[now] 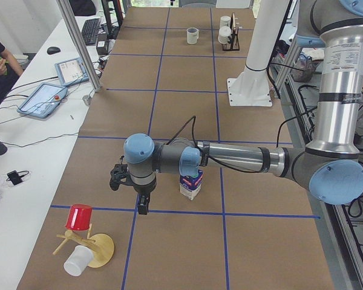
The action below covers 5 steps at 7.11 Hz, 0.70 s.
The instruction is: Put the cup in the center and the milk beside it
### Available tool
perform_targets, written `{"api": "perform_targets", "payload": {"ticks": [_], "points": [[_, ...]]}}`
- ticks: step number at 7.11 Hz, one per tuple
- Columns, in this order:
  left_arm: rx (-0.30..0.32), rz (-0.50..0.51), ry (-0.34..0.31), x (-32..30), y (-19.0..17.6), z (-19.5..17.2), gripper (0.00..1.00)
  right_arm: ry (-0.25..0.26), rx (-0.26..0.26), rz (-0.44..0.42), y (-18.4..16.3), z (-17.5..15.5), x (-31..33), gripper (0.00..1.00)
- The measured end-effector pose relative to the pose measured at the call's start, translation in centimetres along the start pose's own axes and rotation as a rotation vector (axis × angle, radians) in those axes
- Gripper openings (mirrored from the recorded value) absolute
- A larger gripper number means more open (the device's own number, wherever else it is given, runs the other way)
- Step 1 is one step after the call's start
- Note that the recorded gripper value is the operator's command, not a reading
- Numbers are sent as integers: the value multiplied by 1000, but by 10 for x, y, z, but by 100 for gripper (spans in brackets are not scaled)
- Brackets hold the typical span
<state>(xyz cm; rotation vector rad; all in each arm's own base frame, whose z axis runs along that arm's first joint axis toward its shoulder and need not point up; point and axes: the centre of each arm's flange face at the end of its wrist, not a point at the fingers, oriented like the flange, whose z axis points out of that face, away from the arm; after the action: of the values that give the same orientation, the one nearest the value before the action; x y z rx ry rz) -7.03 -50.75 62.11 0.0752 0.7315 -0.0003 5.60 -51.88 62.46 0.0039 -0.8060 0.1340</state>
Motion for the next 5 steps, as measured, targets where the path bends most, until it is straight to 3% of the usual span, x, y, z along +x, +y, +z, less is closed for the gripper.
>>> {"api": "perform_targets", "payload": {"ticks": [5], "points": [[1,3,0,0,0,0,98,4,-1,2,2,3,4,100]]}}
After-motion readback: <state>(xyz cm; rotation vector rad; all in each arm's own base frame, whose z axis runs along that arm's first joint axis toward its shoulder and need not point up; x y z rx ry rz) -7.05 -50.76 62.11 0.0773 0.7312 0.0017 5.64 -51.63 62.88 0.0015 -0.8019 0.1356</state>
